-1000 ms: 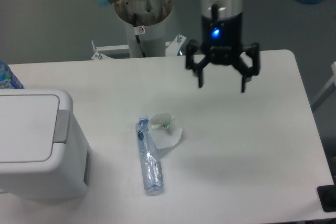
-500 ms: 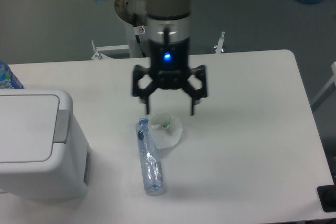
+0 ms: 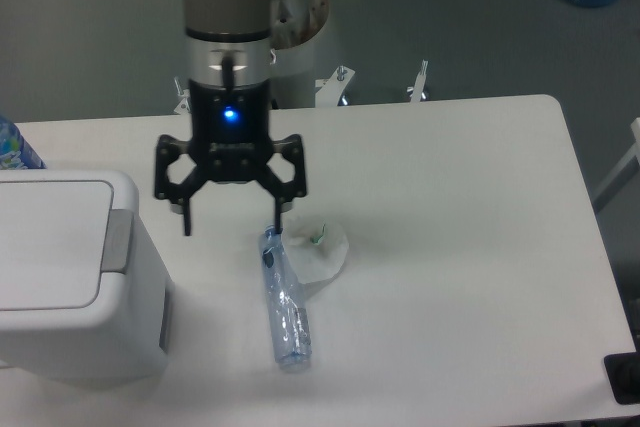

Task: Open the trash can
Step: 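Move the open gripper across the table toward the white trash can lid, then lower the gripper onto the edge of the trash can lid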

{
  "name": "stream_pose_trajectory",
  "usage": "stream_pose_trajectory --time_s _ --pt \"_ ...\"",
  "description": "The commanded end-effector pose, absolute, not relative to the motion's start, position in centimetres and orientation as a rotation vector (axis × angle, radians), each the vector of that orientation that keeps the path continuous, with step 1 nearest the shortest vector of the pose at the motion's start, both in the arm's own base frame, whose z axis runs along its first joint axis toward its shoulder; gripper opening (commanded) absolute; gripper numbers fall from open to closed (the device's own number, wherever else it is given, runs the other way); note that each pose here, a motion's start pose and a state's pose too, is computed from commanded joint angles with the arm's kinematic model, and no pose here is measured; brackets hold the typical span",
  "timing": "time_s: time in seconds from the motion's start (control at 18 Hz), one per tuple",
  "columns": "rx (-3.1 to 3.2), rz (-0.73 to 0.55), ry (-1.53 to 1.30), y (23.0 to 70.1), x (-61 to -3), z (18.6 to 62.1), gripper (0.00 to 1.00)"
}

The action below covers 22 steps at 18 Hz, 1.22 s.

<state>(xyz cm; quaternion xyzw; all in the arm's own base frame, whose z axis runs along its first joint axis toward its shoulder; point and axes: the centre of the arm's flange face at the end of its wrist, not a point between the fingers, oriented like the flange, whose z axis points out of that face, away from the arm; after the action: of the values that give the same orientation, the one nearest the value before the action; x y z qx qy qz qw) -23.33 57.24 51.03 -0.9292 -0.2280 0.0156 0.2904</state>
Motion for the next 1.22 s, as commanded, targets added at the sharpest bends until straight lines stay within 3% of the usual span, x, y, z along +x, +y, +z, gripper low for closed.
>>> stream_pose_trajectory --time_s 1.22 --pt "-2.533 0.014 -0.553 59.6 -21.4 48.0 1.0"
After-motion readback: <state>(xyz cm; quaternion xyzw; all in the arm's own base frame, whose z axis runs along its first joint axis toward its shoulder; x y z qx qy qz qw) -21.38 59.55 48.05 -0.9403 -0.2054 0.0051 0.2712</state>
